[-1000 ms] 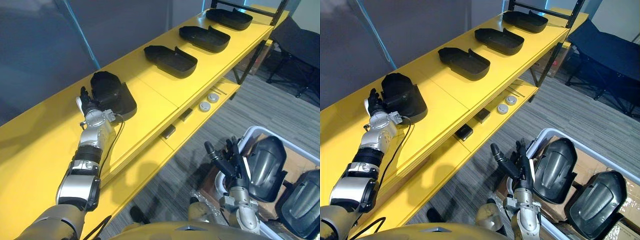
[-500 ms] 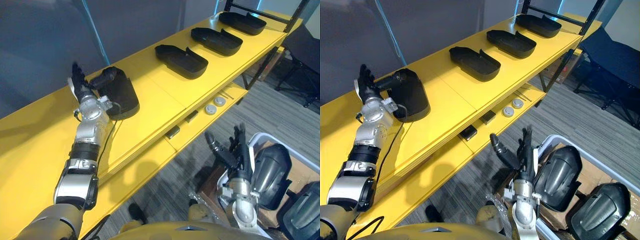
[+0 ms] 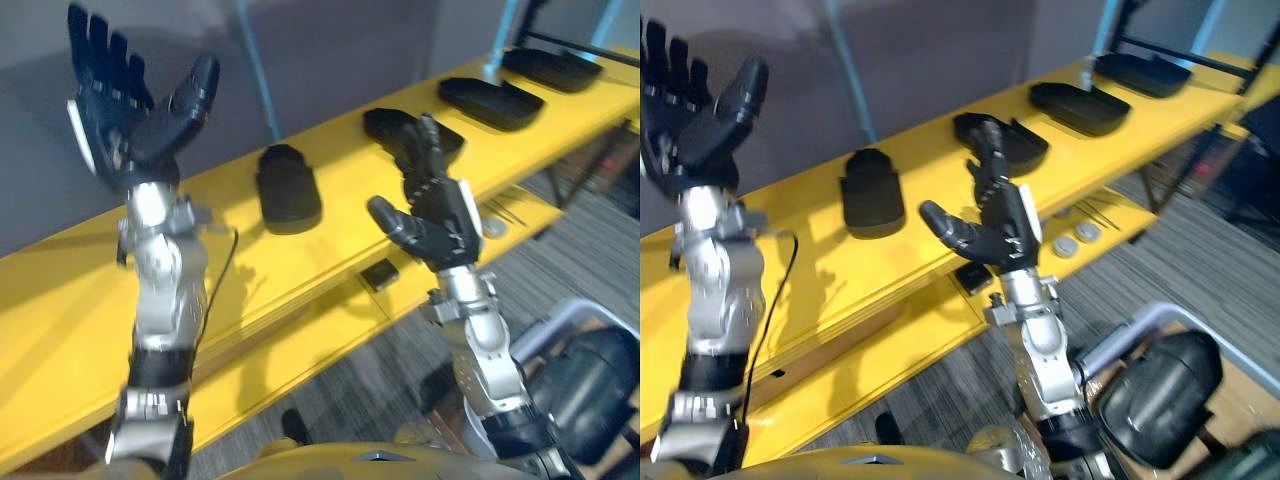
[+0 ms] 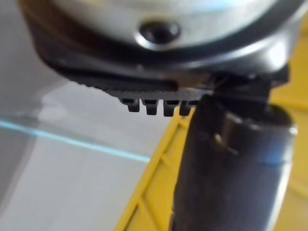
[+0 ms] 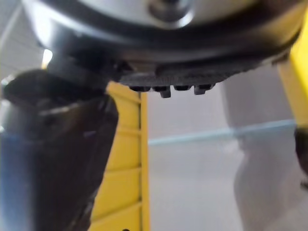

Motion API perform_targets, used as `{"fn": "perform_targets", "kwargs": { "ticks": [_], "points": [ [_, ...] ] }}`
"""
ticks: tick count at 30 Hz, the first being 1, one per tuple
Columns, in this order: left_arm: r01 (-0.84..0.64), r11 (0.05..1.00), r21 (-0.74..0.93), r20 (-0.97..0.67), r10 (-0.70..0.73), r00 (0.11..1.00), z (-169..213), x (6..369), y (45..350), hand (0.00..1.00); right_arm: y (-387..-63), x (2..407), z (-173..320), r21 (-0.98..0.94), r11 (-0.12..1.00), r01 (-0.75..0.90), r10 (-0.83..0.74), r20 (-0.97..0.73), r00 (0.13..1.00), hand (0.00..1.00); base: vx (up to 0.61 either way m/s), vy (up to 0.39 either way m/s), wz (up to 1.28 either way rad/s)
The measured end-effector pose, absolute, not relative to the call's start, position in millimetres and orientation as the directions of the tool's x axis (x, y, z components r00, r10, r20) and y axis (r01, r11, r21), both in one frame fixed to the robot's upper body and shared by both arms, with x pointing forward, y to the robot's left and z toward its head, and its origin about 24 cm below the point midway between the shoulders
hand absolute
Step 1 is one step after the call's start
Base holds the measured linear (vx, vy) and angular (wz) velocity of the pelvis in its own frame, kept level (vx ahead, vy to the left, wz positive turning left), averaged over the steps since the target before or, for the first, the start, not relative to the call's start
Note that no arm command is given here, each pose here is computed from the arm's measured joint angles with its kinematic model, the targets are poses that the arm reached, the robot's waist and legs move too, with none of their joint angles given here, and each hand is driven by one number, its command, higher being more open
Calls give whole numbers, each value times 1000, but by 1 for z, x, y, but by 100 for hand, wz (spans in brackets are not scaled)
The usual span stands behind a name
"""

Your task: Walk over and take three plastic housings, then place them on the shelf

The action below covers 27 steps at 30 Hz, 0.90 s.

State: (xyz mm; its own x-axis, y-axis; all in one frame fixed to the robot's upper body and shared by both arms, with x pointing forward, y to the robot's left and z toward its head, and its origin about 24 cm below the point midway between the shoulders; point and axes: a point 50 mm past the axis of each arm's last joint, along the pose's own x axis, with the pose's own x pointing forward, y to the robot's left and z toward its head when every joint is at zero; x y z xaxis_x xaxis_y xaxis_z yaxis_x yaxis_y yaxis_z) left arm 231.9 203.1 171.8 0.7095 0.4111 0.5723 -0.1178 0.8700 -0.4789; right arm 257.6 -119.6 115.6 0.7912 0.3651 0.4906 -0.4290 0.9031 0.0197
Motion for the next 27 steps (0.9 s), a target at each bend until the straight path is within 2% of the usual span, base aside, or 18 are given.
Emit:
{"fn": "perform_targets", "kwargs": {
  "ticks": [4, 9, 14, 17, 18, 21, 23, 27],
  "points": [
    [-206, 847, -491, 440, 445, 780, 130, 201, 200, 100, -92, 281, 104, -1, 859, -513, 481, 347, 805, 100, -12, -11, 84],
    [-225, 883, -412, 389, 394, 833, 108, 187, 200, 100, -51, 287, 87, 1, 806, -592, 577, 222, 786, 100, 30, -16, 39],
    [-213, 912, -351, 367, 343, 865, 98, 178, 201, 100, -24, 290, 95, -48, 774, -632, 626, 206, 752, 100, -18, 7, 10],
    [-204, 912, -356, 377, 340, 861, 98, 177, 200, 100, -17, 294, 87, -72, 820, -567, 571, 151, 807, 100, -60, -16, 7],
    [-182, 916, -358, 389, 324, 862, 99, 178, 197, 100, -16, 296, 75, -75, 866, -495, 500, 98, 860, 100, -51, -33, 12],
    [-146, 921, -361, 408, 297, 863, 100, 178, 191, 100, -18, 299, 51, -91, 931, -353, 355, -4, 935, 100, -37, -21, 20],
    [-139, 921, -364, 406, 291, 866, 100, 178, 189, 100, -23, 300, 39, -103, 952, -289, 286, -48, 957, 100, -7, -8, 11],
    [-147, 920, -364, 367, 287, 885, 90, 180, 187, 100, -23, 300, 40, -120, 978, -172, 171, -25, 985, 100, 0, 0, 0]
  ]
}}
